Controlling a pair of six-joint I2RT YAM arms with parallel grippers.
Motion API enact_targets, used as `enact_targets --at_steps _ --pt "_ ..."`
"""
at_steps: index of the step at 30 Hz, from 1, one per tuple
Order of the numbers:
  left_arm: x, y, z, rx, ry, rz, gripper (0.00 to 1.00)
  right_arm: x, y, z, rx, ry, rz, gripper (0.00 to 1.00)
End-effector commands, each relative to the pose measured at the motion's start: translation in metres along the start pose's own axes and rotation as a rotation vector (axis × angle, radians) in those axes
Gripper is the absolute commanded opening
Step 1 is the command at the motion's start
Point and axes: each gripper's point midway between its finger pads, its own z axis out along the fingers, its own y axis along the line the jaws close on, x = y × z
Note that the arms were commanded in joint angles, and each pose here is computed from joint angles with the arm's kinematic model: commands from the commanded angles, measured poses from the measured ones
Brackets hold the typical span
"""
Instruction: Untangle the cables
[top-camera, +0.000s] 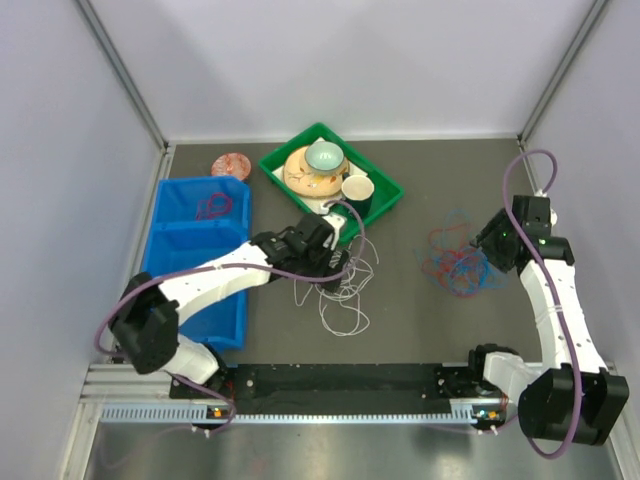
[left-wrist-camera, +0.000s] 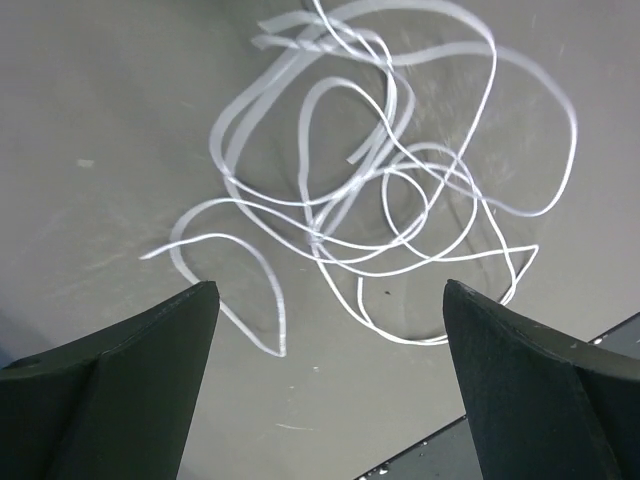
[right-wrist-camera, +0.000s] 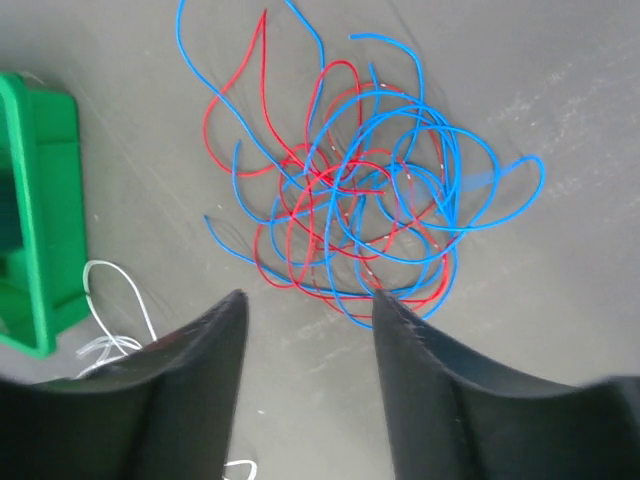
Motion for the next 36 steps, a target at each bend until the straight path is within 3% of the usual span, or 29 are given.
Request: enact_targets --at_steps 1,5,19,21,24,25,28,29,30,34,36 --pt "0.015 -0.021 0.021 0.019 0.055 0.036 0.99 -0.006 0.006 0.003 -0.028 -0.016 0.003 0.61" --pt "0.024 -0.036 0.036 0.066 0.080 0.035 0.99 -0.006 0.009 0.006 -0.034 0.001 0.004 0.70" --pt "0.025 -0.040 0.099 -0.002 0.085 0.127 0.99 -0.006 0.010 0.015 -0.026 0.014 -0.004 0.74" --pt "0.024 -0.040 0.101 -0.003 0.078 0.123 0.91 -0.007 0.010 0.015 -0.024 0.013 -0.004 0.74" --pt "0.025 -0.037 0.101 -0.015 0.074 0.121 0.68 -0.009 0.011 0.016 -0.026 0.012 -0.007 0.74" --pt "0.023 -0.034 0.101 -0.035 0.067 0.118 0.49 -0.009 0.012 0.017 -0.027 0.013 -0.007 0.74" --pt "0.022 -0.029 0.099 -0.062 0.065 0.122 0.24 -0.013 0.015 0.019 -0.028 0.009 -0.007 0.74" --pt "0.023 -0.025 0.099 -0.082 0.072 0.124 0.10 -0.014 0.015 0.020 -0.028 0.009 -0.008 0.74" --pt "0.020 -0.026 0.099 -0.085 0.071 0.128 0.03 -0.014 0.016 0.021 -0.027 0.011 -0.007 0.74" --pt "0.005 -0.027 0.087 -0.106 0.081 0.151 0.00 -0.018 0.018 0.023 -0.030 0.007 -0.005 0.74" --pt "-0.019 -0.031 0.066 -0.098 0.027 0.161 0.00 -0.018 0.019 0.022 -0.033 0.003 -0.005 0.73"
